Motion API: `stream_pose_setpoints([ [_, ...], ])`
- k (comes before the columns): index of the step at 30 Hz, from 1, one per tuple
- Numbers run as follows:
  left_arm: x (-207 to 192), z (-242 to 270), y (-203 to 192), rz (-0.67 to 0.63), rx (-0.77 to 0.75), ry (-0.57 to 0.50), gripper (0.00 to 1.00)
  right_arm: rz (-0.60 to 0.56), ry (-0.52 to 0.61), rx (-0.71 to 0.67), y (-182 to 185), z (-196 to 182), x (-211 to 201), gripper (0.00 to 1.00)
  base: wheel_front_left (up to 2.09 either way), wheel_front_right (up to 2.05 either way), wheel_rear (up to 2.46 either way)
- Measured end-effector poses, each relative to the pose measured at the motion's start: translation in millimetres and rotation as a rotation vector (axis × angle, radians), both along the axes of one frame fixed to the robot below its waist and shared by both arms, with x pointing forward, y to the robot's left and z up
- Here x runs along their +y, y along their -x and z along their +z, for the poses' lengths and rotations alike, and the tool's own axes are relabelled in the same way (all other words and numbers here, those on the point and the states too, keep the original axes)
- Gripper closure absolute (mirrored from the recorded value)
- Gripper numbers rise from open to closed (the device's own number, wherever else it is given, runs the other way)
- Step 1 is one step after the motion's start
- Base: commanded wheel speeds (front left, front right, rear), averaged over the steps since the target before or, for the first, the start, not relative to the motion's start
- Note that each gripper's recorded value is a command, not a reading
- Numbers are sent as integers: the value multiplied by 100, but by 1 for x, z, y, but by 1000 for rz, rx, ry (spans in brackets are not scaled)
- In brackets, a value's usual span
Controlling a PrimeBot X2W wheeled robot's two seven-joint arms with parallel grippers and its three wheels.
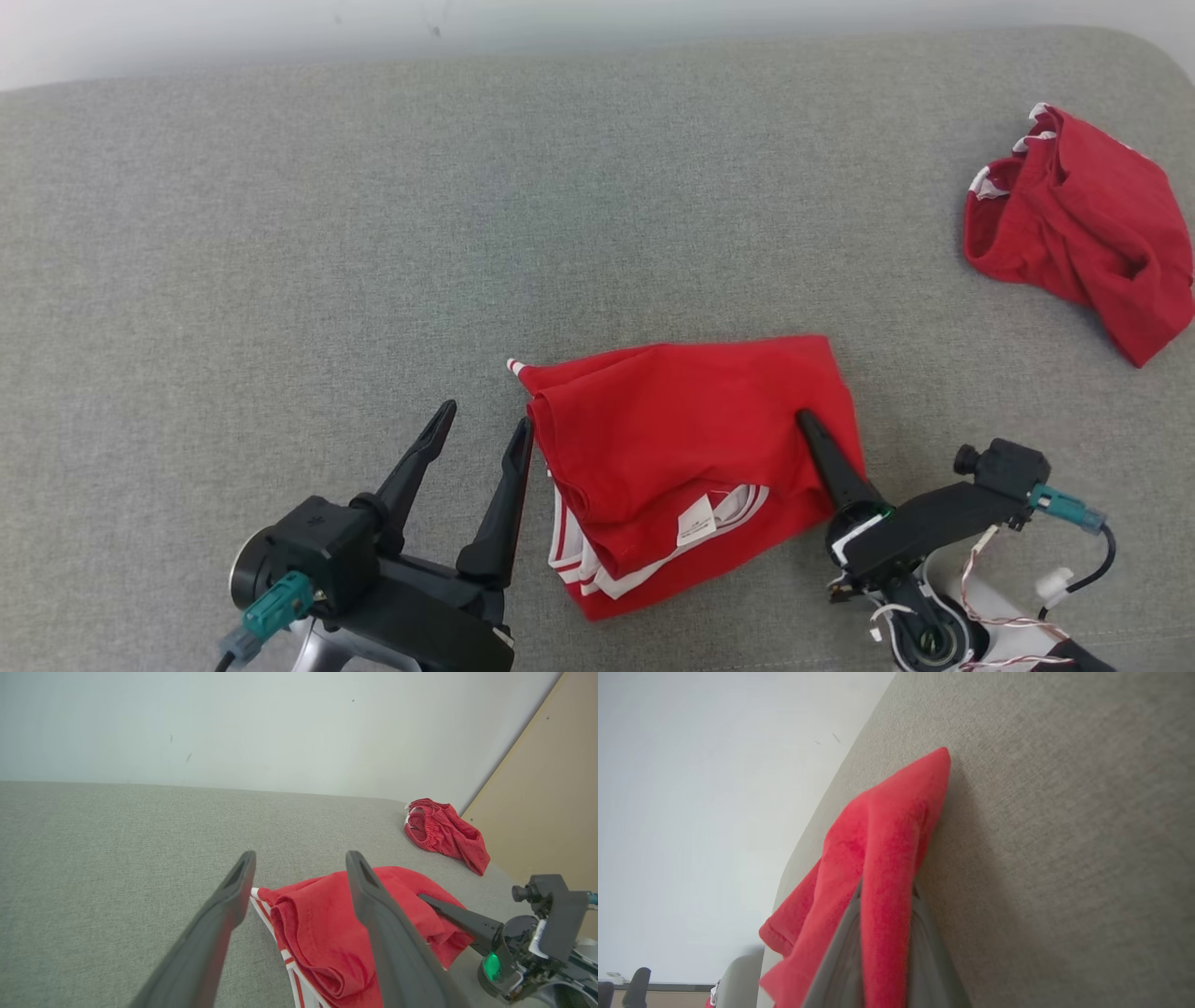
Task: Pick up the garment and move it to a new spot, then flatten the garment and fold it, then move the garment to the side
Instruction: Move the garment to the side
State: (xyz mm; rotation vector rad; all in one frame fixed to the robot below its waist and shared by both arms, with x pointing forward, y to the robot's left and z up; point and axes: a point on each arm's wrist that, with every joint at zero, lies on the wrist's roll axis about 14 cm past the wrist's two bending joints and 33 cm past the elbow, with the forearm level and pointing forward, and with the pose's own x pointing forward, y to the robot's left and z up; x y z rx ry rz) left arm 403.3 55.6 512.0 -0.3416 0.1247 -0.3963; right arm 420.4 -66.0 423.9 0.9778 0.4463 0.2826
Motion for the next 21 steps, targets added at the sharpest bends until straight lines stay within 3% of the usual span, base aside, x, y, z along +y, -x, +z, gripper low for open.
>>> stream_pose_setpoints([
  [21,-22,12,-4,-60,-43,31,0,-125,140,-211,-8,57,-86,100,0,0,0],
])
